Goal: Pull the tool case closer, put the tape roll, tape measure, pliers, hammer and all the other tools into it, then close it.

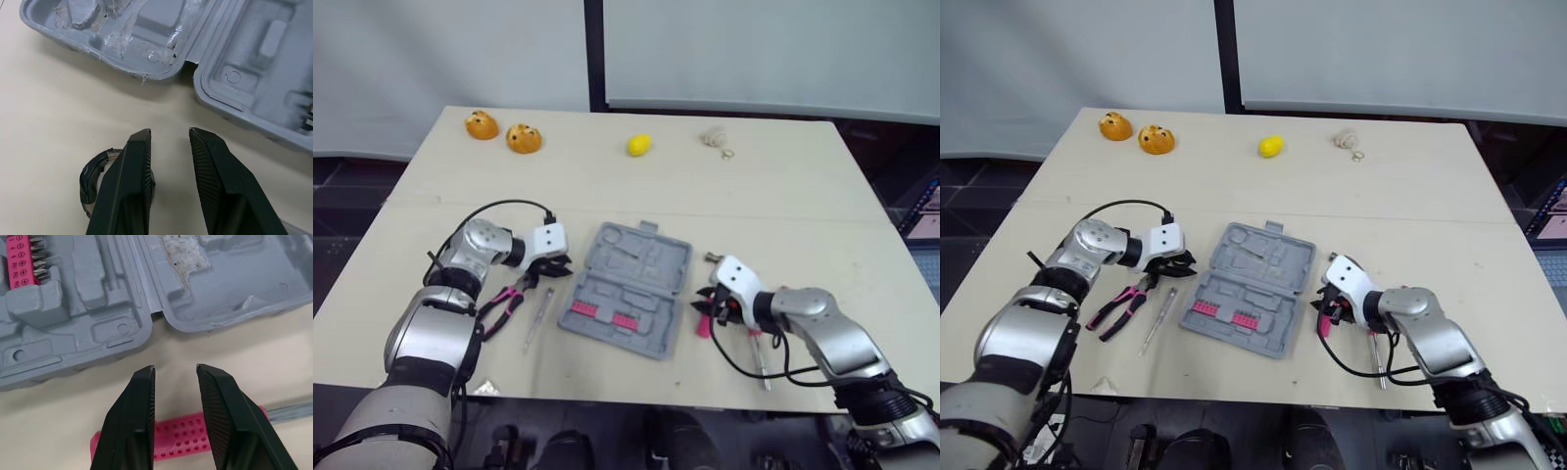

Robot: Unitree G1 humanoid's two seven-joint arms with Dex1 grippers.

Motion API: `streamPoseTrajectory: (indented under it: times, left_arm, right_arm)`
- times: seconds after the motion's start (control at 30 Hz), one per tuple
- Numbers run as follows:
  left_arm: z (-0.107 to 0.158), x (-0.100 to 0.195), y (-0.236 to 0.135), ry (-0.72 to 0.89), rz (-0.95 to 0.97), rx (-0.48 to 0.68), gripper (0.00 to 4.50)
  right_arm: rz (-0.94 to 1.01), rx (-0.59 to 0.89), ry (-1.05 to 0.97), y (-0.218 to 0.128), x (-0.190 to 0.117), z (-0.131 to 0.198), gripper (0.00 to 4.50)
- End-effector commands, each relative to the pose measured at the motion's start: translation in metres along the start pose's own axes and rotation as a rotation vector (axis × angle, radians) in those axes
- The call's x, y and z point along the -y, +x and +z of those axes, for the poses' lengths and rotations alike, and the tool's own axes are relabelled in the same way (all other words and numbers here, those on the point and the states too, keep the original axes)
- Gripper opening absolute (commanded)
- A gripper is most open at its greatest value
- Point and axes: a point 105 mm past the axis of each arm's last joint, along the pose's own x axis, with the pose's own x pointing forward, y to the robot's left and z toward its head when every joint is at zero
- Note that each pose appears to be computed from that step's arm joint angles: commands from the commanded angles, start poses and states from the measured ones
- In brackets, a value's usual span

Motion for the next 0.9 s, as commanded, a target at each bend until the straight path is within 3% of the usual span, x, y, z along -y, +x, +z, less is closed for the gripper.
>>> streamPoseTrajectory:
  times: [0.03, 0.33, 0.43, 0.47, 0.5, 0.9]
  left_arm:
    - [0.008, -0.007, -0.001, 0.019, 0.025, 0.001, 1.36]
    - [0.01, -0.003, 0.009, 0.028, 0.013, -0.008, 1.36]
    - [0.009, -0.002, 0.012, 0.041, 0.012, -0.023, 0.56]
    - [0.01, -0.003, 0.013, 0.041, 0.019, -0.023, 0.11]
    - [0.011, -0.003, 0.015, 0.039, 0.026, -0.022, 0.01]
    - [0.02, 0.014, 0.034, -0.001, -0.057, 0.029, 0.01]
  right_arm:
    - [-0.025, 0.023, -0.028, 0.001, 0.005, 0.01, 1.44]
    - [-0.022, 0.002, -0.019, 0.011, 0.005, 0.007, 1.44]
    - [-0.011, -0.004, -0.018, 0.015, 0.002, 0.006, 0.62]
    - [-0.006, -0.003, -0.02, 0.017, 0.001, 0.007, 0.19]
    - [-0.003, -0.002, -0.021, 0.019, 0.0, 0.008, 0.03]
    - [0.02, 0.026, -0.033, 0.033, -0.007, 0.02, 0.03]
